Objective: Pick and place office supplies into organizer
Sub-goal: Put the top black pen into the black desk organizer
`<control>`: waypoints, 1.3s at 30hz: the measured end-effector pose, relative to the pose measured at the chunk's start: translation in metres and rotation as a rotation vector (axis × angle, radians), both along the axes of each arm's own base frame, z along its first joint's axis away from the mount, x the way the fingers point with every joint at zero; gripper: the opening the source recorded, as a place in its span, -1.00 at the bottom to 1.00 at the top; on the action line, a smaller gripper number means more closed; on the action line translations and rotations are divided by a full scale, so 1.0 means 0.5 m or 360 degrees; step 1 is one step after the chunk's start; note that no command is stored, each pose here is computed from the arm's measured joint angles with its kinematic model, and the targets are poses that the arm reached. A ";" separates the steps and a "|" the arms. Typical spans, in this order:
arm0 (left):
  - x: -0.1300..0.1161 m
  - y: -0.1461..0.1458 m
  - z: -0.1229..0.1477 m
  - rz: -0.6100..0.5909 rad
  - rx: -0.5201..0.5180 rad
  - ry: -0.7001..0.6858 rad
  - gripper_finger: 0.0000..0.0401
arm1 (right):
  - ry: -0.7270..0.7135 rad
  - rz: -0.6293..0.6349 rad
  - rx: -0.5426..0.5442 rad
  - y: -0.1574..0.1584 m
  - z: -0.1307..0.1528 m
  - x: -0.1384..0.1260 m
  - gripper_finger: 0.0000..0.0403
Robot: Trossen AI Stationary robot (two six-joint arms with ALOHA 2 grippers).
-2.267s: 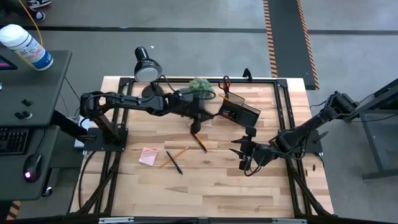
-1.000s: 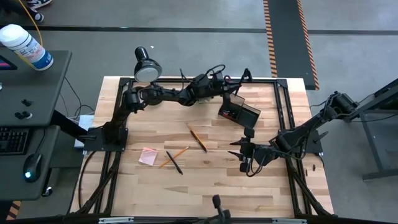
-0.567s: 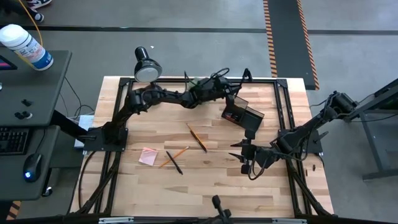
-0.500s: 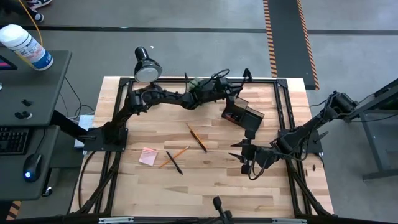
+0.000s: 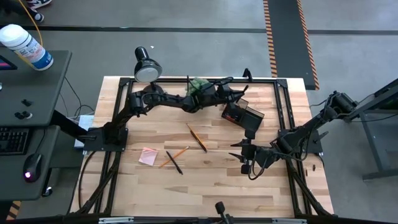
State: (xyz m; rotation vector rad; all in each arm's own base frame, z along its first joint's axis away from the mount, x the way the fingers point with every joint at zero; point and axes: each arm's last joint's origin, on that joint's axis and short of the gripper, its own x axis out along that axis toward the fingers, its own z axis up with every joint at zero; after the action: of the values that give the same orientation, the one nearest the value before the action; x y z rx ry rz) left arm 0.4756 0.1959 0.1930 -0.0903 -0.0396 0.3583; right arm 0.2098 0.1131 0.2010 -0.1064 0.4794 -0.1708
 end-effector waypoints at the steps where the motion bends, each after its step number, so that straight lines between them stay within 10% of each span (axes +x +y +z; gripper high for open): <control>1: 0.000 0.000 0.000 0.0000 0.0009 0.0007 -0.98 | 0.0000 0.0000 0.0000 0.000 0.000 0.000 -0.28; 39: -0.001 0.002 -0.003 0.0061 0.0152 0.0108 -0.90 | -0.0002 -0.0004 -0.0003 0.000 0.000 0.000 -0.28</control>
State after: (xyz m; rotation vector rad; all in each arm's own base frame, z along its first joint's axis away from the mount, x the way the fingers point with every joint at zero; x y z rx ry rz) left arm 0.4750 0.1967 0.1913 0.0172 0.0088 0.3971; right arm 0.2098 0.1130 0.2010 -0.1078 0.4781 -0.1739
